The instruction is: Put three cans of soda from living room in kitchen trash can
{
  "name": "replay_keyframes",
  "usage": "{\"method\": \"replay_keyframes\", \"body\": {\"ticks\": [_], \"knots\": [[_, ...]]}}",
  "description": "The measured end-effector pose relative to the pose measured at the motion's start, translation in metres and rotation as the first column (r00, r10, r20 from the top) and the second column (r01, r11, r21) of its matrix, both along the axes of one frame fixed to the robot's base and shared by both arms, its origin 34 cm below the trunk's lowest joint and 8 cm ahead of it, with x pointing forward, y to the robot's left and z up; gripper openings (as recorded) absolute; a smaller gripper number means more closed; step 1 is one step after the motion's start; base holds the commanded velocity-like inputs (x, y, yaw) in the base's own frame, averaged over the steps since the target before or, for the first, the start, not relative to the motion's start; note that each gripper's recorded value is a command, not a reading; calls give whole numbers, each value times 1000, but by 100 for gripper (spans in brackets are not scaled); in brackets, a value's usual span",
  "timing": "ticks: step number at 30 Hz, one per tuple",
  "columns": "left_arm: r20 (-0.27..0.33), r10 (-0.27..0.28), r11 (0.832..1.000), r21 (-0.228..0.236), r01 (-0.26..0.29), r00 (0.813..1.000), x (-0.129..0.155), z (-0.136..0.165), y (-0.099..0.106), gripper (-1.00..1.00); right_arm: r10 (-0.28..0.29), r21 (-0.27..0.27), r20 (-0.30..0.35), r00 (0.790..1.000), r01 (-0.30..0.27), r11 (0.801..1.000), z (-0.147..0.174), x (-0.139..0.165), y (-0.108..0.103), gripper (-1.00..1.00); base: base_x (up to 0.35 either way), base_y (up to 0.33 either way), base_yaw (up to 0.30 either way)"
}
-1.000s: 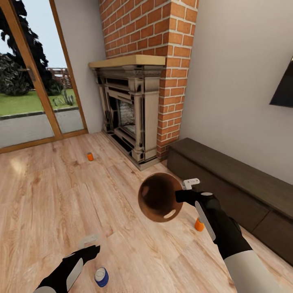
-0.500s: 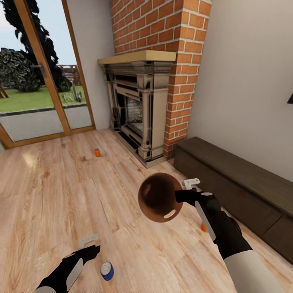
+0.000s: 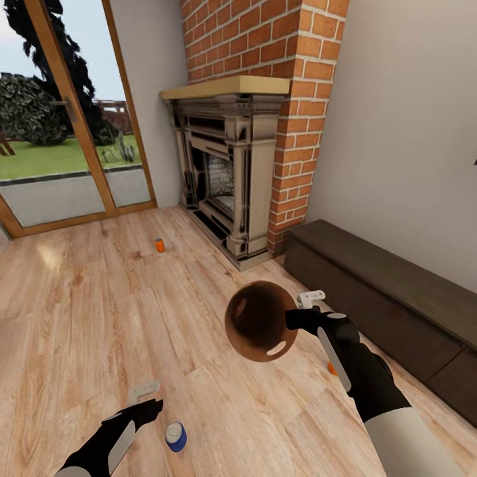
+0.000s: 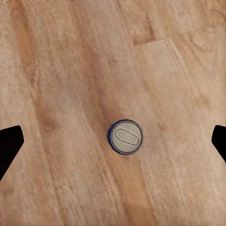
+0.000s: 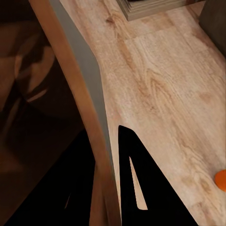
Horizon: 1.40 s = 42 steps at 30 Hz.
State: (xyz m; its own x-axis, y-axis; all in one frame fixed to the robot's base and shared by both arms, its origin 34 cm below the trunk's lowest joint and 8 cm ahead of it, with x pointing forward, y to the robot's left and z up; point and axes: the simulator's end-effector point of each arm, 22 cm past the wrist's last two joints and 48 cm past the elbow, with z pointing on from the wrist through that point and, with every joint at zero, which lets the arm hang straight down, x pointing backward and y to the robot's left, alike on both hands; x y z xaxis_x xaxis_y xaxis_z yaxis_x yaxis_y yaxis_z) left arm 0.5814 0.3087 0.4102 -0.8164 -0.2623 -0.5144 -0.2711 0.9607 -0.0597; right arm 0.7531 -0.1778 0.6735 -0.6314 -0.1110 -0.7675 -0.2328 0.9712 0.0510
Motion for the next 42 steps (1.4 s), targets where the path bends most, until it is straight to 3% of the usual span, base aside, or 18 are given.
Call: {"method": "replay_keyframes", "body": {"ticks": [22,42], "knots": [[-25,-2,1000,4,3,1000,-7,-12,0,100,2,1,-27,1000,-2,1000,-17,-1,1,-100,40,0,-46],[-57,-11,1000,5,11,998,-24,-67,-2,100,2,1,-57,998,-2,1000,-77,-10,1,-100,0,0,-61]]}}
